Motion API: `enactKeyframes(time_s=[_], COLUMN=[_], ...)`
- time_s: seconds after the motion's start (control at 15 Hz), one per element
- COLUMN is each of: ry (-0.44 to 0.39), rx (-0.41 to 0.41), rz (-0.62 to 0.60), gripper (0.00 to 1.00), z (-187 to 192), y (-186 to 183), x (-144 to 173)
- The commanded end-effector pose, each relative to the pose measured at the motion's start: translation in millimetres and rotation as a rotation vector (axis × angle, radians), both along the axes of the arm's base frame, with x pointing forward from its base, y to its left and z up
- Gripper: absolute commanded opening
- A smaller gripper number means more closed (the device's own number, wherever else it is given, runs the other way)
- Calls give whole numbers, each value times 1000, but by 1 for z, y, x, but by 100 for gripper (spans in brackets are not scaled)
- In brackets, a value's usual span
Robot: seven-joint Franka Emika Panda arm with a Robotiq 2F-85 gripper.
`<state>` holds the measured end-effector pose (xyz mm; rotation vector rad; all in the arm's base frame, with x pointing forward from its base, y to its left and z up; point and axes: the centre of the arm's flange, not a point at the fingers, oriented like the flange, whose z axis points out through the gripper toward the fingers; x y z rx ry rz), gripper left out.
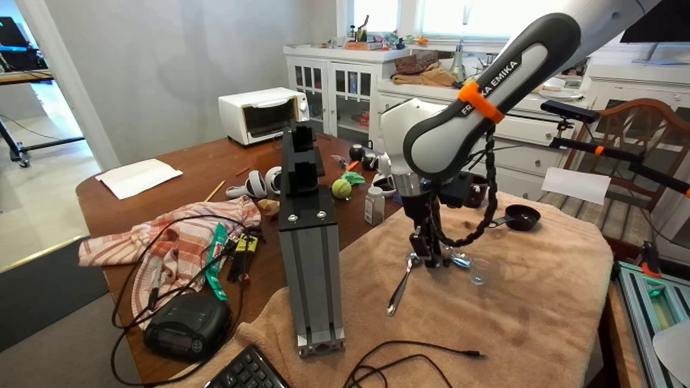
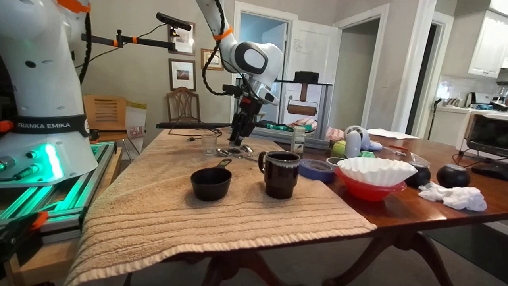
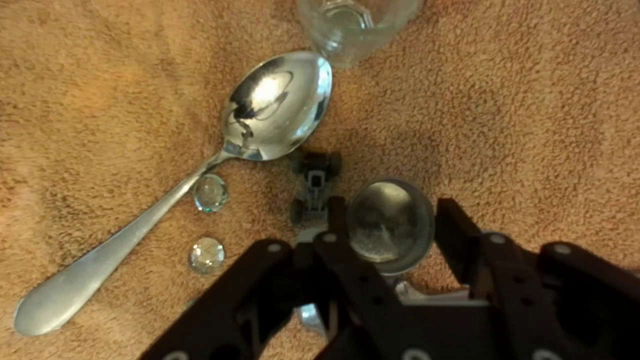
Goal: Move the glass jar backwards then place the lid on the jar.
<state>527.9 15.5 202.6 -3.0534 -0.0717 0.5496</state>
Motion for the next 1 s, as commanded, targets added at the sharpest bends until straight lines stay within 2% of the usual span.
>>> enactKeyframes(time_s=[0.0, 0.27, 0.53, 0.73, 0.93], ry=[-62, -178, -256, -261, -273], rx=[3, 14, -11, 10, 5], rz=[-30, -89, -160, -123, -124], gripper=[23, 23, 23, 23, 23], z=[56, 98, 117, 130, 135], y=[-7, -19, -29, -30, -36], x=[-10, -8, 0, 23, 13])
